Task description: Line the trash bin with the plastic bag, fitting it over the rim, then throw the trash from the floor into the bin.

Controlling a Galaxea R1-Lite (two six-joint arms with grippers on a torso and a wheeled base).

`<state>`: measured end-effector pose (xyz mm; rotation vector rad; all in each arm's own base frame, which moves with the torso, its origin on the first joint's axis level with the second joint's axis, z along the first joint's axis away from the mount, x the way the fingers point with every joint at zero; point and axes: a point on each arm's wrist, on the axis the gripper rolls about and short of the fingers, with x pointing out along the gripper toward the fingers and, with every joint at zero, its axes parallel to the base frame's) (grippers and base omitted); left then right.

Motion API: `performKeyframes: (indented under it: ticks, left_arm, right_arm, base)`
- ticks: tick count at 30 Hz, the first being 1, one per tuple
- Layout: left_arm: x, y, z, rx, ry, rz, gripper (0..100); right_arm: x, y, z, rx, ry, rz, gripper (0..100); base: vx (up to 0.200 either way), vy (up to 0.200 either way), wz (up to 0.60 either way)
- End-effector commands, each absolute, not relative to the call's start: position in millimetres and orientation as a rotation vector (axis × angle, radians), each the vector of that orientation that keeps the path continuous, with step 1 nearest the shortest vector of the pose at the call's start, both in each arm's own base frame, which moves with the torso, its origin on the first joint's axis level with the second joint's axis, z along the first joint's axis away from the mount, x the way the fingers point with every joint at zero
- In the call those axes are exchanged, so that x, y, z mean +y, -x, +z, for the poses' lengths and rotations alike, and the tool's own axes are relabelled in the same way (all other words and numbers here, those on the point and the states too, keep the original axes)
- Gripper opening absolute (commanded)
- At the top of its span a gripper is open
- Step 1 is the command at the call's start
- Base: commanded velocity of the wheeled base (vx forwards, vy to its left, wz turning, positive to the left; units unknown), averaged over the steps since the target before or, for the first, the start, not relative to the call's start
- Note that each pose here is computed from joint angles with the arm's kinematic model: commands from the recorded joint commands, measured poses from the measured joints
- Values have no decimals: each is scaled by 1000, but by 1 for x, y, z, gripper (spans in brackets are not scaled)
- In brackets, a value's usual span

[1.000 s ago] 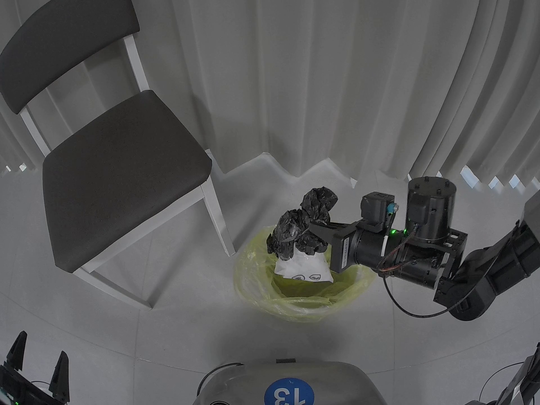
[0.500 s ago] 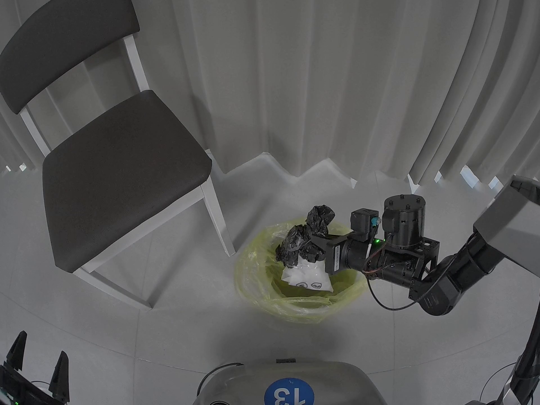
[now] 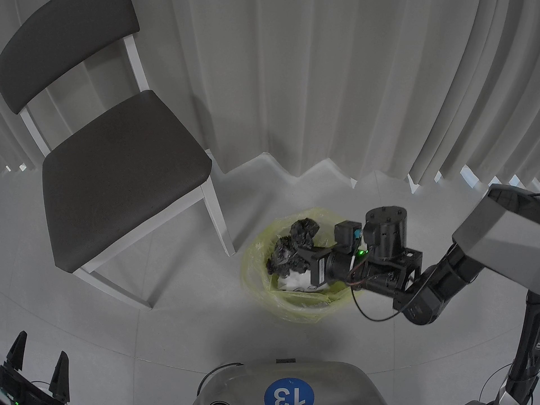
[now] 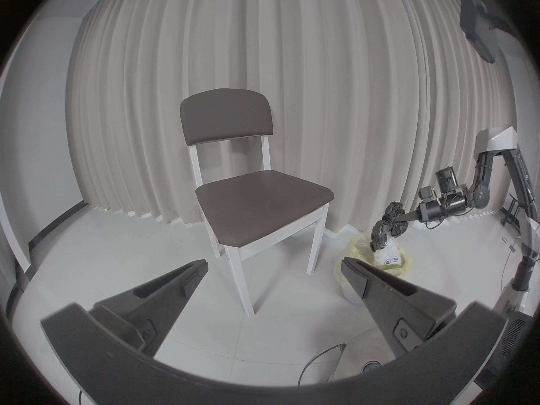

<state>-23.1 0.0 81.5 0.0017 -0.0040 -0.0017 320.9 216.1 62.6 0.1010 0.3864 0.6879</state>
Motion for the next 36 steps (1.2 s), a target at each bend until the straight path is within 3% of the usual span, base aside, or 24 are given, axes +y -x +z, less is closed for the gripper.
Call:
performKeyframes:
  ticks: [1,7,14,20,36]
  left_arm:
    - [0,24,81,-20,-2,-2,100]
    - [0,24,81,-21,-2,0,100]
    - [0,24,81,-20,-2,0,100]
    - [0,24,81,-20,-2,0,100]
    - [0,24,81,-20,-3,-2,100]
  right_arm:
    - [237,-290,49,431,-70,764,0]
    - [249,-277,43,440,-51,792,0]
    - [205,-331,33,426,-91,632,0]
    - [183,-349,30,425,-113,591,0]
    - [197,-348,24,424,-90,618,0]
  base:
    - [0,0,0]
    - [0,0,0]
    - [0,0,0]
    - [0,0,0]
    - [0,0,0]
